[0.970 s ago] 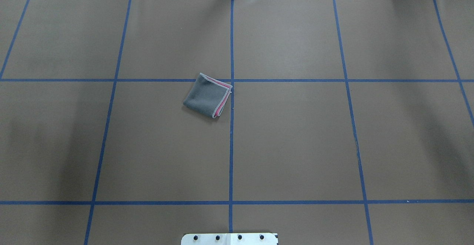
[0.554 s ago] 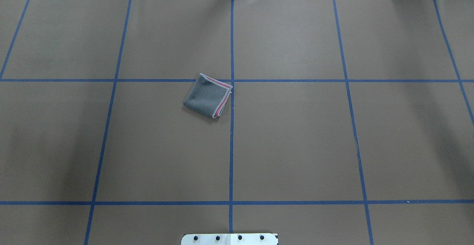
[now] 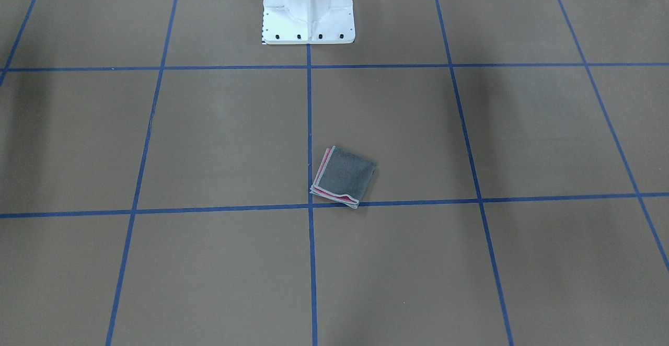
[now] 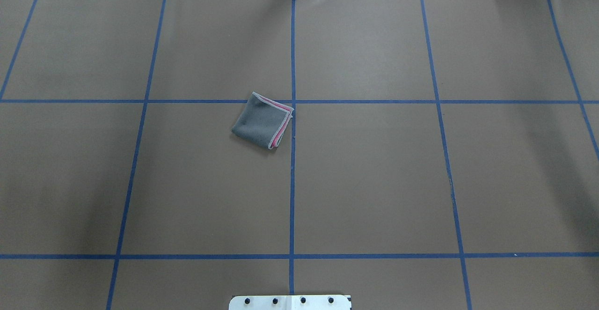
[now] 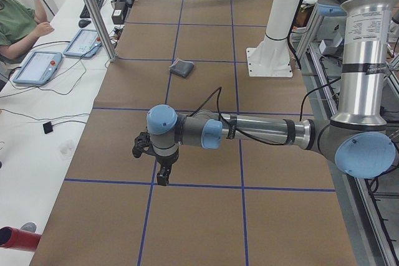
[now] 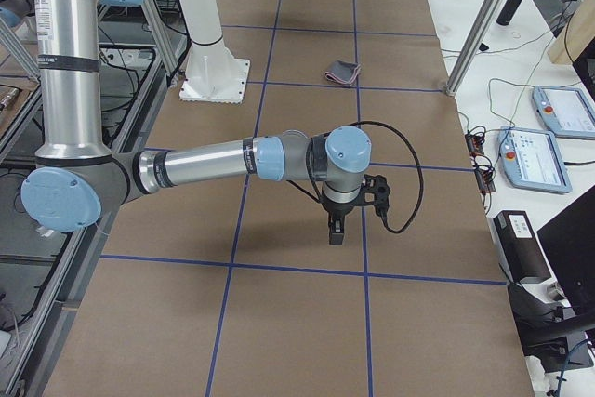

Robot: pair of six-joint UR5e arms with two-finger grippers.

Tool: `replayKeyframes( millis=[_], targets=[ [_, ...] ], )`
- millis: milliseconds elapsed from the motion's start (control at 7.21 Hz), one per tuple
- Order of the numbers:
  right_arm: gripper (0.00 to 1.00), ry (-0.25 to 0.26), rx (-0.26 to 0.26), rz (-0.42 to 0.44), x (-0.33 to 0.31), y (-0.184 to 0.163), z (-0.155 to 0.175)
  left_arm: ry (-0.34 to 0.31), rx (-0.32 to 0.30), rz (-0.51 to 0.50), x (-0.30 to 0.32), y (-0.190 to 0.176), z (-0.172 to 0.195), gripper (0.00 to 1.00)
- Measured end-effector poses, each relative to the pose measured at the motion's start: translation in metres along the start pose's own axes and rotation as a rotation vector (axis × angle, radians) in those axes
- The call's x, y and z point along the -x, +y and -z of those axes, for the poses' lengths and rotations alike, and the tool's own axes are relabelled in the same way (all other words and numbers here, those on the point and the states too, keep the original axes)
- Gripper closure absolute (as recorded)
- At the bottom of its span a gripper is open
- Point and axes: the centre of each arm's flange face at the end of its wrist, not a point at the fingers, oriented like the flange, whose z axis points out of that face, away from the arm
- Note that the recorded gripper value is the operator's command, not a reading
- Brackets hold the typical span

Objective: Fold towel twice with both arms

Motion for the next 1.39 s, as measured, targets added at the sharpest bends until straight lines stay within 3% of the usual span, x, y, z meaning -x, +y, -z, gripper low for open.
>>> replayKeyframes(
  millis=[416,1386],
  targets=[
    [0.00,-0.002,0.028,-0.027,-0.019,0.023,-0.018,0.000,0.010,0.005,0.003,0.004,-0.003,0.00],
    [0.00,-0.005,0.001,0.004,-0.017,0.026,-0.016,0.002,0.007,0.000,0.001,0.000,-0.002,0.00]
  ],
)
